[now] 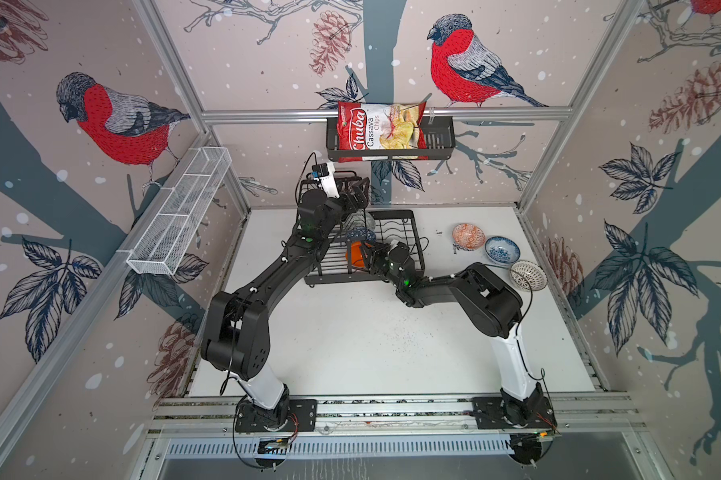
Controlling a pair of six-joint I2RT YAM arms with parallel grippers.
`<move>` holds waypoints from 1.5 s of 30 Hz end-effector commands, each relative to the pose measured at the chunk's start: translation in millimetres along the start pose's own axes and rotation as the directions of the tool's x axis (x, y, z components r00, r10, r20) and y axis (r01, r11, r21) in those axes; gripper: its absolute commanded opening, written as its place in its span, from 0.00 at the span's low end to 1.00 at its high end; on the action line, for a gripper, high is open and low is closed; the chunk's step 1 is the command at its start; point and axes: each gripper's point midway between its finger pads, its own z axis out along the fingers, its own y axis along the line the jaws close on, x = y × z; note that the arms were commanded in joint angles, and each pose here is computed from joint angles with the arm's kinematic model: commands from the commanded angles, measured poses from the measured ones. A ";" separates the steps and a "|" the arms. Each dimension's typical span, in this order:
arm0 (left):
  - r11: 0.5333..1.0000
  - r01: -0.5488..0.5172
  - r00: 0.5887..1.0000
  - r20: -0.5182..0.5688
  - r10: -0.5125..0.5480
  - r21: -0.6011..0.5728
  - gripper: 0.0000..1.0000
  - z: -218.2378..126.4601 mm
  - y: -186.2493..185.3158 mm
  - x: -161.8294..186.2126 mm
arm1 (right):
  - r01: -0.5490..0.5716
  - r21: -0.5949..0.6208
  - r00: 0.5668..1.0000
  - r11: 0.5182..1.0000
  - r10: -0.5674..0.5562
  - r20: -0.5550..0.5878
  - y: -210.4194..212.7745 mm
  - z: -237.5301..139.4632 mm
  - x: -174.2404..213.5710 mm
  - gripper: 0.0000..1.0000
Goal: Load the bowls into the dish rack
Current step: 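Push the orange bowl down into a rack slot with the right gripper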
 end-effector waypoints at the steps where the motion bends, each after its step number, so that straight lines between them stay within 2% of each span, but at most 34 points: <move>1: 1.000 -0.007 0.999 0.032 0.006 0.020 0.99 0.3 -4.8 -9.7 | 0.012 -0.028 1.000 1.000 -0.012 -0.002 9.9 -1.9 1.2 0.34; 11: 1.000 -0.007 0.999 0.032 0.006 0.021 0.99 0.0 -5.3 -10.7 | 0.040 -0.030 0.999 0.999 -0.040 0.008 20.1 -8.3 0.8 0.39; 27: 1.000 -0.013 0.999 0.039 0.012 0.017 0.99 -4.3 -6.1 -14.6 | 0.066 -0.006 0.998 0.998 -0.066 0.019 34.8 -21.2 1.5 0.42; 33: 1.000 -0.010 0.999 0.052 0.008 0.028 0.99 -9.8 -9.7 -19.1 | 0.057 -0.026 0.996 0.998 -0.055 0.067 45.2 -31.8 -18.2 0.43; 38: 0.999 -0.006 0.998 0.055 0.003 0.049 0.99 -9.8 -12.7 -19.5 | 0.100 -0.035 0.988 0.994 -0.095 0.124 62.8 -42.6 -42.7 0.45; 45: 0.995 0.019 0.998 0.065 -0.026 0.094 0.99 -10.5 -19.7 -19.3 | 0.149 -0.026 0.977 0.988 -0.144 0.155 76.7 -49.5 -57.2 0.47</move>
